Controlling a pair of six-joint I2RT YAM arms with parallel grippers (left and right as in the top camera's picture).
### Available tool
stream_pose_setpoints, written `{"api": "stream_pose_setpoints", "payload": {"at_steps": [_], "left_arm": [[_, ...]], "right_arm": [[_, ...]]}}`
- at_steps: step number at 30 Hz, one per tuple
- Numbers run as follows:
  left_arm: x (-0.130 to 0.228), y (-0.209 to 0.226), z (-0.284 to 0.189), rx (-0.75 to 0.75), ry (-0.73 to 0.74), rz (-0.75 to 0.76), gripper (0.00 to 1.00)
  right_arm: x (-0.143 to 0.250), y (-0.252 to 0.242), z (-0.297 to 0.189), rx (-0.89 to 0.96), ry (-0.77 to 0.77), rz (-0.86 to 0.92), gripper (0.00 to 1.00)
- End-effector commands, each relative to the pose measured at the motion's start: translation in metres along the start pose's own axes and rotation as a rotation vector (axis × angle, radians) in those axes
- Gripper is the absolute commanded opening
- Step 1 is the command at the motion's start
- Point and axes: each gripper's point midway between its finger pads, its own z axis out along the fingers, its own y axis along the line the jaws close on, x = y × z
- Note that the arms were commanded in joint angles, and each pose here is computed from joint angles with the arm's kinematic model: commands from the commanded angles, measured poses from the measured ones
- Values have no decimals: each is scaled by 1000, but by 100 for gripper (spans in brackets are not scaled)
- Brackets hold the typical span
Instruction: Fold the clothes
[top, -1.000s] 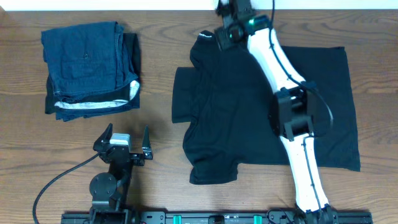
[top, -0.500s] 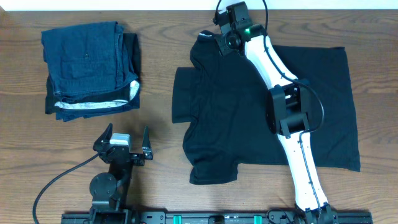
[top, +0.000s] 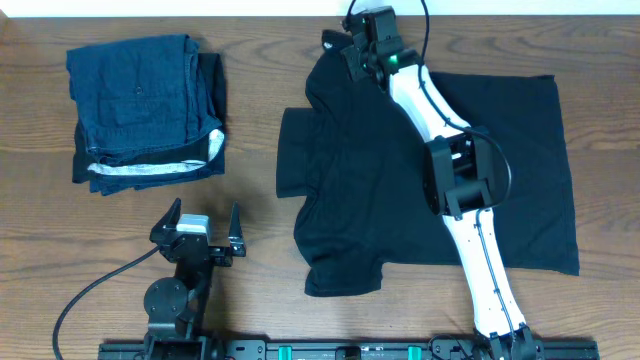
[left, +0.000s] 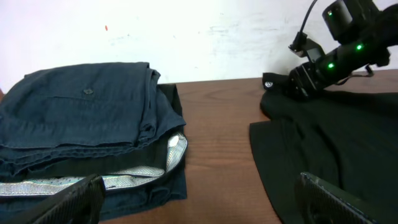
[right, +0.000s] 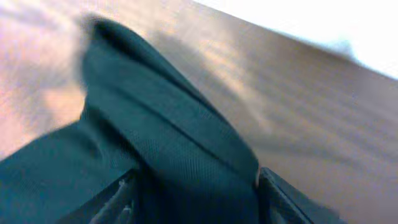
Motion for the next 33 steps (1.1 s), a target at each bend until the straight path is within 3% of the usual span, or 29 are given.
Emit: {"api": "stream_pose_setpoints", "payload": {"at_steps": [1,9,13,17,19,21,22,23,24,33], "left_arm": [[15,-3,1,18,43,15,98],[15,-3,1,18,43,15,98],[15,-3,1,18,43,15,98],[15,-3,1,18,43,15,98],[15,-3,1,18,43,15,98],[15,-3,1,18,43,15,98],[15,-3,1,18,43,15,98],[15,-3,1,18,43,15,98],[15,-3,1,18,43,15,98],[15,-3,1,18,43,15,98]], "right_arm": [[-1,-16,7,79,-30,35,61],[-79,-19,-52,87,-174,43,80],[-91,-8,-100,28,-102,72,84],[-81,5,-175,-7,69,185,83],[-74,23,-213,-84,143,193,75],[-67,47,-250,-187,208,201,57],[-63,58,-264,-230,240,203,38],[-58,70,-280,-275,274,207,10],[-52,79,-289,-302,307,208,1],[64,174,-331,-372,811,100,1]]}}
